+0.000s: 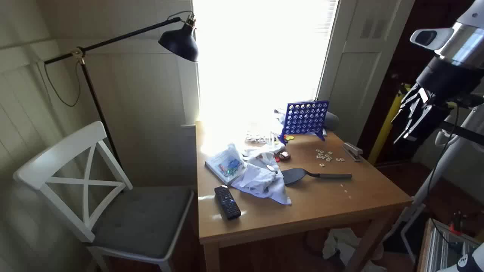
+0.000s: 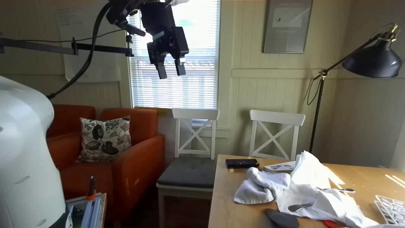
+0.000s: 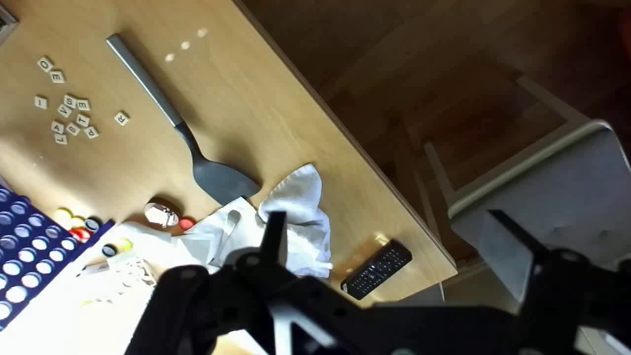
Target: Pick up the spatula
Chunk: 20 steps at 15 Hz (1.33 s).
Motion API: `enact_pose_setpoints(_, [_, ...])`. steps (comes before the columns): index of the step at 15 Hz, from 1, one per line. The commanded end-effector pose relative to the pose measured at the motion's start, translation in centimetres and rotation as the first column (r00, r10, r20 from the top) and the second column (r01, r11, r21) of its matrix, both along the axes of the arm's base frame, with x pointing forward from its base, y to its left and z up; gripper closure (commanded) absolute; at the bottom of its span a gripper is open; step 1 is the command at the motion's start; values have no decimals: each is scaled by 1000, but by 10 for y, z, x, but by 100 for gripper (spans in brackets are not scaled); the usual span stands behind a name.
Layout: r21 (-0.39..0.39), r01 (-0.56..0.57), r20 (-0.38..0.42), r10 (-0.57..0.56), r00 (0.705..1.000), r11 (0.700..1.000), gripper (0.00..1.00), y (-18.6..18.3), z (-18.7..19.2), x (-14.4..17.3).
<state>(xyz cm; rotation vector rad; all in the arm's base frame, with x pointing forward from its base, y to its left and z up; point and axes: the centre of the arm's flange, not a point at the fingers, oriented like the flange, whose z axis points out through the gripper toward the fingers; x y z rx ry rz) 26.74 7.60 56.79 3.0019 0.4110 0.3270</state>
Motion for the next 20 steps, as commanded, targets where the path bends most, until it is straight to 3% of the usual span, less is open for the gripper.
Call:
enact_pose_setpoints(1, [0, 0, 0, 0, 1000, 1000, 0, 0, 0, 0])
enact_pose_setpoints(6, [0, 0, 0, 0, 1000, 1000, 0, 0, 0, 0])
enact_pose_setpoints(11, [23, 87, 24, -88, 996, 996, 0, -37, -22, 19])
enact_pose_setpoints(17, [79, 254, -13, -254, 967, 964, 0, -114, -76, 30])
enact_pose_setpoints(20, [98, 366, -49, -363, 931, 926, 0, -161, -102, 27])
